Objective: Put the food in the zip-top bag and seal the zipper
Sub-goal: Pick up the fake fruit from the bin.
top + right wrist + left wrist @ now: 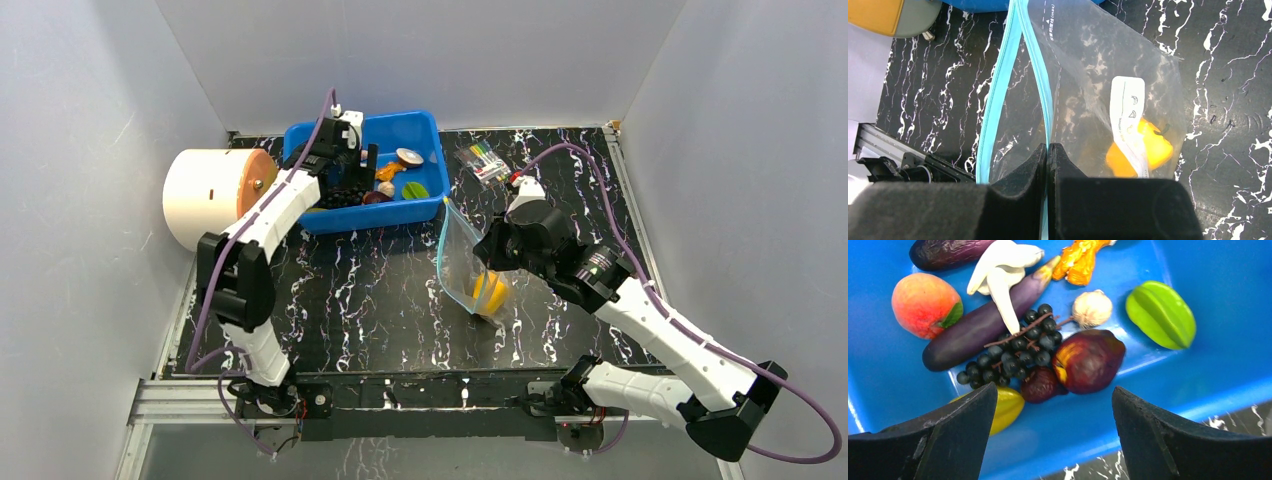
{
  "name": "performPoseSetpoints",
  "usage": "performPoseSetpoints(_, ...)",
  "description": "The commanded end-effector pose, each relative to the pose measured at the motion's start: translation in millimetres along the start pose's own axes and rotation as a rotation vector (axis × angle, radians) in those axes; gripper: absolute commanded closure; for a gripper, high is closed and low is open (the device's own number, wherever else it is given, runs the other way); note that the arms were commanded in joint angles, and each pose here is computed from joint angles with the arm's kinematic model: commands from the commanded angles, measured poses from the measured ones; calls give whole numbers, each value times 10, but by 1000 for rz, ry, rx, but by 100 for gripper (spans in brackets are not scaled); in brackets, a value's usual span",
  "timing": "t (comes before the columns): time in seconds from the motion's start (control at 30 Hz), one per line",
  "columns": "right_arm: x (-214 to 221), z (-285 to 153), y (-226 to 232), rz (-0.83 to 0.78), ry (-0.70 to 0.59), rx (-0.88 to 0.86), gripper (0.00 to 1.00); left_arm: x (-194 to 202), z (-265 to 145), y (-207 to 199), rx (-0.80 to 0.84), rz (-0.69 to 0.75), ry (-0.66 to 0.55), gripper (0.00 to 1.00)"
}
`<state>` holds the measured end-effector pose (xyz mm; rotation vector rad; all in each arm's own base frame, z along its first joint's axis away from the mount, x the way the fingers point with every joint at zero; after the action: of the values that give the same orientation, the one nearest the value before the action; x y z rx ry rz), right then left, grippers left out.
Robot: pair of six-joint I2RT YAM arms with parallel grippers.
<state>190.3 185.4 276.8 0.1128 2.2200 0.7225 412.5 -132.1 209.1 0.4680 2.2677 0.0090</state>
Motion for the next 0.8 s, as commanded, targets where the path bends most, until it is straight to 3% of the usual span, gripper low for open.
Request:
performPoseSetpoints(0.0,-162,-77,176,7,-48,-68,100,-135,162,235,-12,26,-6,18)
performPoseSetpoints(0.23,-150,-28,183,12,-34,-58,100,-127,470,674,-153,-5,58,25)
performPoseSetpoints(0.77,-231,-17,264,-7,-32,-60,100,6,1110,1118,-330,78,186,17)
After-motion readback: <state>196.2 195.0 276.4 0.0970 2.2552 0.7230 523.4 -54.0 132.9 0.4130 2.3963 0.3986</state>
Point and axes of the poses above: each gripper's point midway between its finger pads, its own z axis out along the fingers, its own y axis along the line the jaws close on, x = y × z, the point moved 5 cm from there along -z, back along the fingers, and after that the axes turned 11 degrees about z, right-handed, at the moved point
